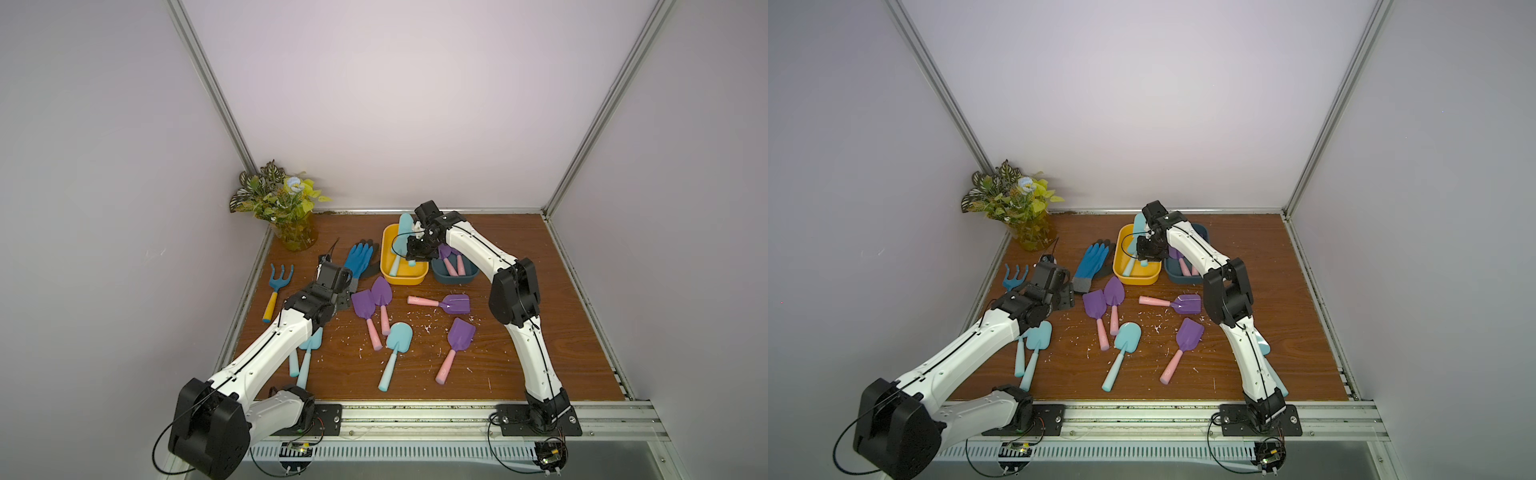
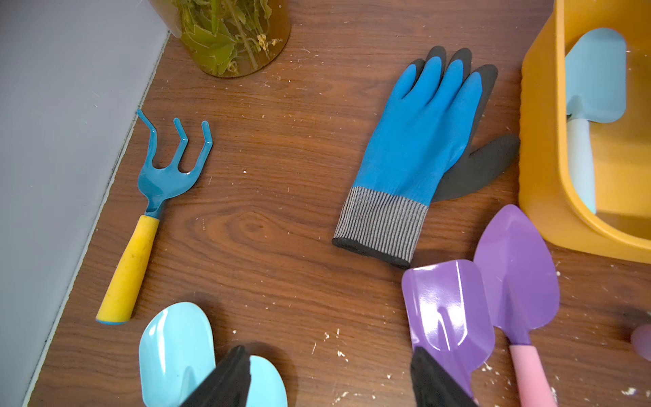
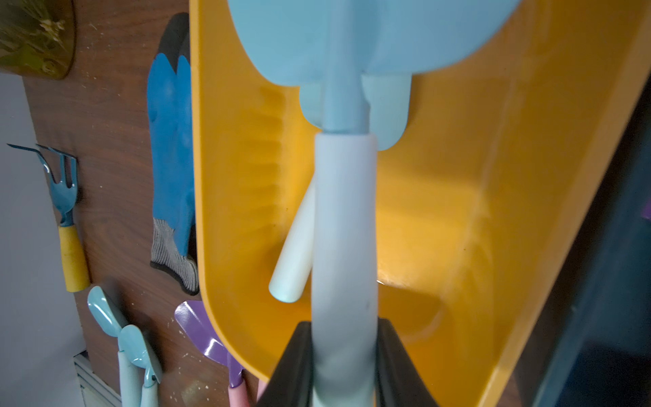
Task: Sort the small shovels by color and place them into the storage box
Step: Place the shovel in the storage box.
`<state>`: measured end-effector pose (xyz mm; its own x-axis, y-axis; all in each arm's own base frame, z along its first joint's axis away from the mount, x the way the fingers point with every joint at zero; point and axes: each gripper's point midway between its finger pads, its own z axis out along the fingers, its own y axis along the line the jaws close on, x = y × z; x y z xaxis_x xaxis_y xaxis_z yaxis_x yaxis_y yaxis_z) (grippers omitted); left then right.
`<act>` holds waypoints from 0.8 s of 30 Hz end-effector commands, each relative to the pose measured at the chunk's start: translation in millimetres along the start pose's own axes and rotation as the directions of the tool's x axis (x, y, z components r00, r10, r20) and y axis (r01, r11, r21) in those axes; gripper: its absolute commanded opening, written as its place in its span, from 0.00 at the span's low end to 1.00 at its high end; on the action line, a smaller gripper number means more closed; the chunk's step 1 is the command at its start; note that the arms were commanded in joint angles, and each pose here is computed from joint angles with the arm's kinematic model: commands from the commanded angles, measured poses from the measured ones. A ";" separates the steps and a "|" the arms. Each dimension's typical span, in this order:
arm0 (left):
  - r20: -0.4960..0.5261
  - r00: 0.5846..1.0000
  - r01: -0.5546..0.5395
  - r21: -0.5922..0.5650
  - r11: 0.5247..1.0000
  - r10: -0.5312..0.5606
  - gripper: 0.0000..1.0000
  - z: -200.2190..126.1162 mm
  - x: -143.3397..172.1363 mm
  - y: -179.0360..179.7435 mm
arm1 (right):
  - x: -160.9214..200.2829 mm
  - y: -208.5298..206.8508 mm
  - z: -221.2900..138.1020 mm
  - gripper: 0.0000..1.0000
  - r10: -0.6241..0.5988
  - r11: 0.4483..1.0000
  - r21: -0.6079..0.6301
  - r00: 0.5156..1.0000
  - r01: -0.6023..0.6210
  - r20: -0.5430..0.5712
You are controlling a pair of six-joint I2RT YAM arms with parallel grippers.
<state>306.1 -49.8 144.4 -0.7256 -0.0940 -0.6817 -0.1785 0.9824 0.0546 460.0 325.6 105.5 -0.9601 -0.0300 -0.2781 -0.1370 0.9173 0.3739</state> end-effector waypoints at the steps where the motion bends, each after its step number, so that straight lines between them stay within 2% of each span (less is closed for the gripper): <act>1: -0.001 1.000 -0.002 -0.012 1.000 0.002 0.74 3.3 1.2 4.4 | -6.9 -1.2 -7.0 0.01 -0.029 0.999 0.013 1.000 0.029 0.005; 24: 0.003 1.000 0.010 0.002 1.000 -0.010 0.74 3.7 -1.0 6.4 | -4.2 -13.2 16.8 0.07 -0.016 0.999 0.047 0.999 0.018 -0.051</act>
<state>310.3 -48.0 146.4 -0.7168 -0.1031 -0.6896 -0.1797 0.9829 0.0399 466.3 321.7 75.9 -0.9758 -0.0502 -0.2127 -0.1205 0.9356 0.3318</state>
